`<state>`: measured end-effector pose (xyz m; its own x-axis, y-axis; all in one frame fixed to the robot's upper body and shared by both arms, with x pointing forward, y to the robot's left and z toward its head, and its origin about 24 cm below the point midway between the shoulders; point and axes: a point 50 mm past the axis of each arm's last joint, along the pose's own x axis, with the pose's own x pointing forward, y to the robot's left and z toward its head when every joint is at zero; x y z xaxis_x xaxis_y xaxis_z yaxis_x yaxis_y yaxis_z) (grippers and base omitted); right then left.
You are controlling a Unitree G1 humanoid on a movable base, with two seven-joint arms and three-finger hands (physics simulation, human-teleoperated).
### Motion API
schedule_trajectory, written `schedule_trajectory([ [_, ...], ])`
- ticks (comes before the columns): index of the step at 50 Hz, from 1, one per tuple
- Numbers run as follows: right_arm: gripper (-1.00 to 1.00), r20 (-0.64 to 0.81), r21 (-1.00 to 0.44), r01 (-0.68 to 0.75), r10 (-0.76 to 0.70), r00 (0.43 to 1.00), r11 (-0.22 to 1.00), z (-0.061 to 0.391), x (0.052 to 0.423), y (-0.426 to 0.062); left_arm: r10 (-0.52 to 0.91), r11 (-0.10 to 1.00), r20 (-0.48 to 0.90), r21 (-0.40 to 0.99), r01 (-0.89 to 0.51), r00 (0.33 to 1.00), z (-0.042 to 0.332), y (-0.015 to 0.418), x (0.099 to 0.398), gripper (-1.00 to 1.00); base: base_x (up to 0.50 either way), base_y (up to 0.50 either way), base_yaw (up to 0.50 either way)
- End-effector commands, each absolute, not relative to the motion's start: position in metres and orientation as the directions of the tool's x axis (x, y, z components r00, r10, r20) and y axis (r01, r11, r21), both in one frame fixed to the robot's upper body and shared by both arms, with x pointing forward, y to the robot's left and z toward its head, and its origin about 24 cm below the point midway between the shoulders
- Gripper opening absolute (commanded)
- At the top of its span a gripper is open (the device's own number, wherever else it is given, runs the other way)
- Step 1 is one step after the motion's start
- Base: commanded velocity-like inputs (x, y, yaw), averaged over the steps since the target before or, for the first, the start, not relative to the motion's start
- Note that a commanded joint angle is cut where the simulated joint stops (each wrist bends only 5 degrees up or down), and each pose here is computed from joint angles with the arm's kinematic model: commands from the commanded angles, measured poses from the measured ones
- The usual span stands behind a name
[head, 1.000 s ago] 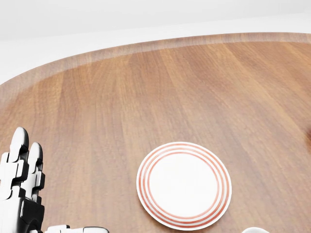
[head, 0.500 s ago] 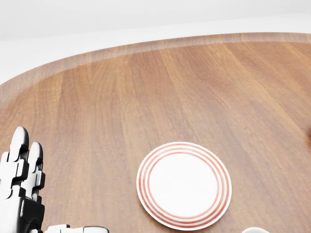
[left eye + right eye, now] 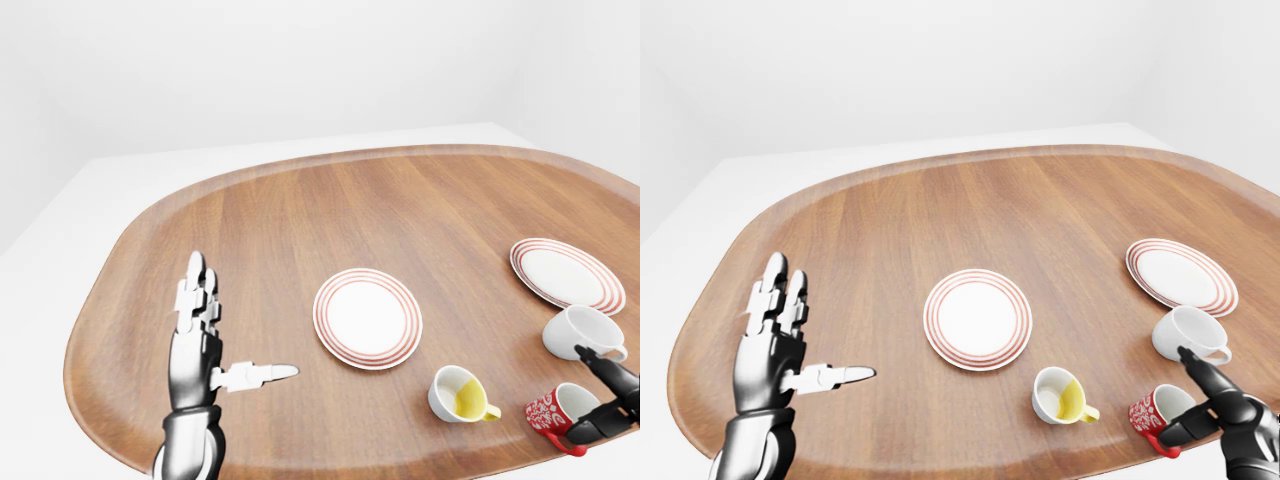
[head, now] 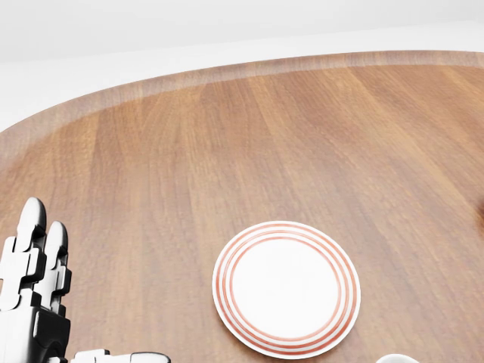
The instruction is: Put the red mug on the left plate.
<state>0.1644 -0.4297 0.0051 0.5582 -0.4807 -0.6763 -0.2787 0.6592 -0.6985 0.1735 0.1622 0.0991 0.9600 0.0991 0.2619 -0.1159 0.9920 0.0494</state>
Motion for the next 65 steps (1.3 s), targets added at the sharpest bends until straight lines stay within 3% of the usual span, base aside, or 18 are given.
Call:
schedule_trajectory([
  [1, 1.00, -0.688, -0.688, -0.284, -0.475, 0.550, 0.668, -0.003, 0.162, -0.429, 0.098, 0.992, 0.259, 0.051, -0.115, 0.961, 0.099, 0.162, 0.174, 1.00, 0.00, 0.00, 0.00],
  [24, 1.00, -0.701, -0.675, -0.294, -0.464, 0.542, 0.676, -0.005, 0.160, -0.429, 0.099, 0.992, 0.264, 0.052, -0.117, 0.960, 0.100, 0.162, 0.173, 1.00, 0.00, 0.00, 0.00],
  [25, 0.37, -0.696, -0.679, -0.292, -0.464, 0.548, 0.674, -0.005, 0.160, -0.428, 0.099, 0.992, 0.264, 0.052, -0.117, 0.960, 0.100, 0.162, 0.173, 1.00, 0.00, 0.00, 0.00],
  [26, -0.41, -0.693, -0.681, -0.287, -0.464, 0.552, 0.674, -0.004, 0.161, -0.428, 0.099, 0.992, 0.263, 0.052, -0.117, 0.960, 0.099, 0.162, 0.173, 1.00, 0.00, 0.00, 0.00],
  [27, -1.00, -0.699, -0.672, -0.293, -0.453, 0.553, 0.680, -0.005, 0.160, -0.427, 0.100, 0.992, 0.263, 0.051, -0.117, 0.960, 0.099, 0.162, 0.173, 1.00, 0.00, 0.00, 0.00],
  [38, -1.00, -0.695, -0.679, -0.325, -0.435, 0.572, 0.658, -0.001, 0.161, -0.421, 0.100, 0.992, 0.263, 0.051, -0.117, 0.960, 0.099, 0.162, 0.174, 1.00, 0.00, 0.00, 0.00],
  [45, -1.00, -0.650, -0.723, -0.334, -0.433, 0.625, 0.605, 0.019, 0.175, -0.412, 0.100, 0.992, 0.263, 0.049, -0.117, 0.960, 0.099, 0.162, 0.174, 1.00, 0.00, 0.00, 0.00],
  [48, -1.00, -0.564, -0.786, -0.286, -0.444, 0.697, 0.549, 0.044, 0.200, -0.402, 0.098, 0.992, 0.263, 0.051, -0.115, 0.960, 0.099, 0.161, 0.174, 1.00, 0.00, 0.00, 0.00],
  [49, -1.00, -0.505, -0.825, -0.273, -0.426, 0.751, 0.495, 0.061, 0.217, -0.392, 0.099, 0.992, 0.264, 0.050, -0.116, 0.959, 0.099, 0.162, 0.174, 1.00, 0.00, 0.00, 0.00],
  [53, -1.00, -0.397, -0.897, -0.276, -0.358, 0.845, 0.344, 0.107, 0.250, -0.362, 0.101, 0.992, 0.265, 0.048, -0.118, 0.959, 0.100, 0.162, 0.174, 1.00, 0.00, 0.00, 0.00],
  [58, -1.00, -0.245, -0.962, -0.196, -0.283, 0.927, 0.191, 0.169, 0.292, -0.326, 0.104, 0.992, 0.264, 0.045, -0.120, 0.959, 0.100, 0.164, 0.173, 1.00, 0.00, 0.00, 0.00],
  [65, -1.00, -0.084, -0.990, -0.062, -0.170, 0.982, 0.129, 0.225, 0.347, -0.277, 0.106, 0.992, 0.264, 0.042, -0.121, 0.959, 0.099, 0.165, 0.174, 1.00, 0.00, 0.00, 0.00],
])
